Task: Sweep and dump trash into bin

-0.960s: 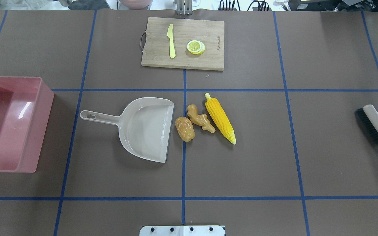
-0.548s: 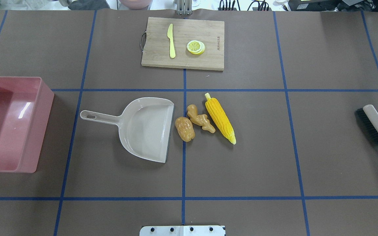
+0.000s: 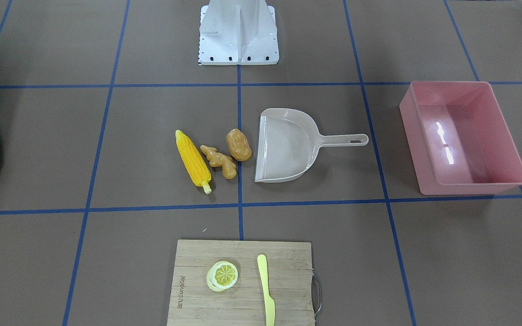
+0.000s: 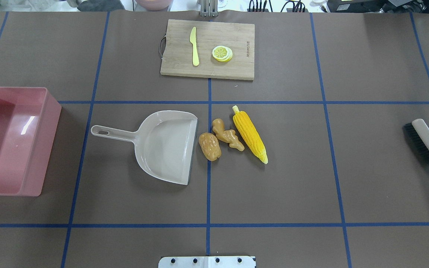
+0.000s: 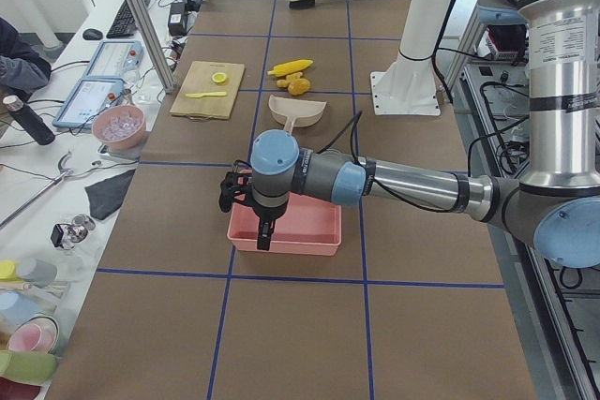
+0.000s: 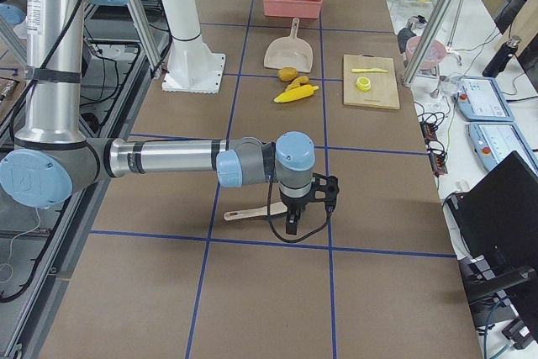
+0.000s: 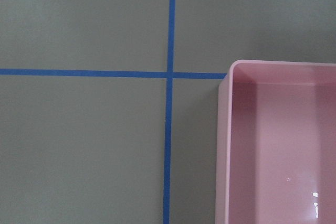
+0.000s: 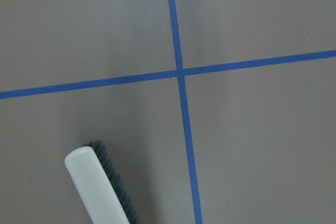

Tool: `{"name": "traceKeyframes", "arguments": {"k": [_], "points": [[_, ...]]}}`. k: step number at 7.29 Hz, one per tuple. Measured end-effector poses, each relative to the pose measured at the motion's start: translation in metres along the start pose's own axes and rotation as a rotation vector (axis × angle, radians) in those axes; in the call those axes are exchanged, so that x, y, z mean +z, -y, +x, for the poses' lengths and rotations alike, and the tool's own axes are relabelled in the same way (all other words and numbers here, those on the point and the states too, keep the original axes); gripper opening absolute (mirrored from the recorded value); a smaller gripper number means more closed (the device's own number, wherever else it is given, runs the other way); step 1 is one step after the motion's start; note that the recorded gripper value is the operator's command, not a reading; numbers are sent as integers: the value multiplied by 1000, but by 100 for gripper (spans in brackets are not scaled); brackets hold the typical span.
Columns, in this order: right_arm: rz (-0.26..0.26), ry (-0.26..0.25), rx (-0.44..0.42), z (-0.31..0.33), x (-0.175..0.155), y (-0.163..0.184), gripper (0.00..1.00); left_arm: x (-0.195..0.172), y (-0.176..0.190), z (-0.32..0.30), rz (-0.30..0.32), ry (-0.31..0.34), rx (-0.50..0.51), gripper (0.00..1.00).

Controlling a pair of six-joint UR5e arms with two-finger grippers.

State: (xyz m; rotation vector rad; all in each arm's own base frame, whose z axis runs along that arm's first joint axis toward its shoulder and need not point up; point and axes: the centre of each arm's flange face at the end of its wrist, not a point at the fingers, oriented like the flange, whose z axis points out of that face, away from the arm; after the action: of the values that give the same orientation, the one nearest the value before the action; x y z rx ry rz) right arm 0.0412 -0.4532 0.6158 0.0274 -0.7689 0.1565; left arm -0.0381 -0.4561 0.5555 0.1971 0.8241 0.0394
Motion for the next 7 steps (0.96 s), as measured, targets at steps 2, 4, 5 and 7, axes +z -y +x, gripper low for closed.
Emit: {"name": "traceKeyframes", "arguments": {"k": [2, 4, 5, 7], "points": [[-2, -1, 2, 1, 1, -1, 100, 7, 23, 46, 14, -19, 116, 99], [-2, 0, 2, 1, 1, -1, 100, 19, 33, 106, 0, -59, 241, 99], [2, 0, 0, 0, -1, -2, 100, 26, 34, 144, -4, -89, 323, 99], [16, 5, -14, -7, -9, -3, 100, 47, 23, 220, -1, -154, 510, 99]]}}
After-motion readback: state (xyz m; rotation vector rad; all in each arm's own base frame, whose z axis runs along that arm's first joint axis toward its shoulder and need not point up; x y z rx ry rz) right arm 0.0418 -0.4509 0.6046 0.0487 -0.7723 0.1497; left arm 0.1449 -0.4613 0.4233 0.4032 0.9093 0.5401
